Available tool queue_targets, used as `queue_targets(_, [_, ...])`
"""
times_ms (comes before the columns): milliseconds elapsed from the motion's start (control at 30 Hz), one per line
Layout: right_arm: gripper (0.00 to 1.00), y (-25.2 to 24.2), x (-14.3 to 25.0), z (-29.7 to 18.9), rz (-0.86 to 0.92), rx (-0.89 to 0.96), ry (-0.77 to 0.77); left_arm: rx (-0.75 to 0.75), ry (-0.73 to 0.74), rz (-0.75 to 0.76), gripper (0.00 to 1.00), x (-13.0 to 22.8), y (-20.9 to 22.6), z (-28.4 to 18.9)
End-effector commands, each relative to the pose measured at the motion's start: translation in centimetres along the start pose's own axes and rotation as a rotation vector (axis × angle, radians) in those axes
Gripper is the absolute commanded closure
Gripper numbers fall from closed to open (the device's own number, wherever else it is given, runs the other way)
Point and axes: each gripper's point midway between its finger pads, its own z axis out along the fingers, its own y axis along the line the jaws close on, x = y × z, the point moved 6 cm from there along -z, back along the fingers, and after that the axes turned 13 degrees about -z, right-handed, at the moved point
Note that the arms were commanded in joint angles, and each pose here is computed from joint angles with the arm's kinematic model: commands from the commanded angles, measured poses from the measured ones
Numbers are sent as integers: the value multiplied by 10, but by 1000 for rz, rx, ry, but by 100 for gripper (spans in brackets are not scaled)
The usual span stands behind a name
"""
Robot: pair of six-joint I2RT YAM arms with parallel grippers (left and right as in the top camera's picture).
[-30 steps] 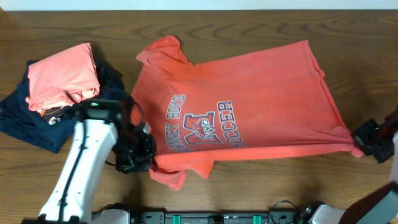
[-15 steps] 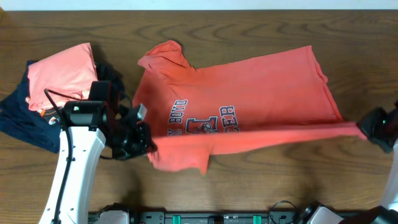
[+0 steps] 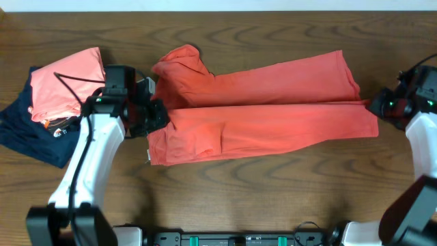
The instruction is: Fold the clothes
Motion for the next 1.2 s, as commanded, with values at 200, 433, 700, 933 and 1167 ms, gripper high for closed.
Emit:
queue_targets(200, [34,4,-2,35,-38,-10,20,-116,110,-80,36,-1,26,40])
queue_targets(433, [38,-36,28,30,23,238,169,-326,147,-108,33,14,55,35])
queue_targets(700, [41,-43,59,63,31,233,250,-300,94,-147,27,19,69,61])
queue_targets(933, [62,-45,75,78,31,229,329,-311,110,-152,33,34,84,75])
queue_targets(1167, [99,-68,101,66,85,416,460,-360,127,-158,81,42,94,75])
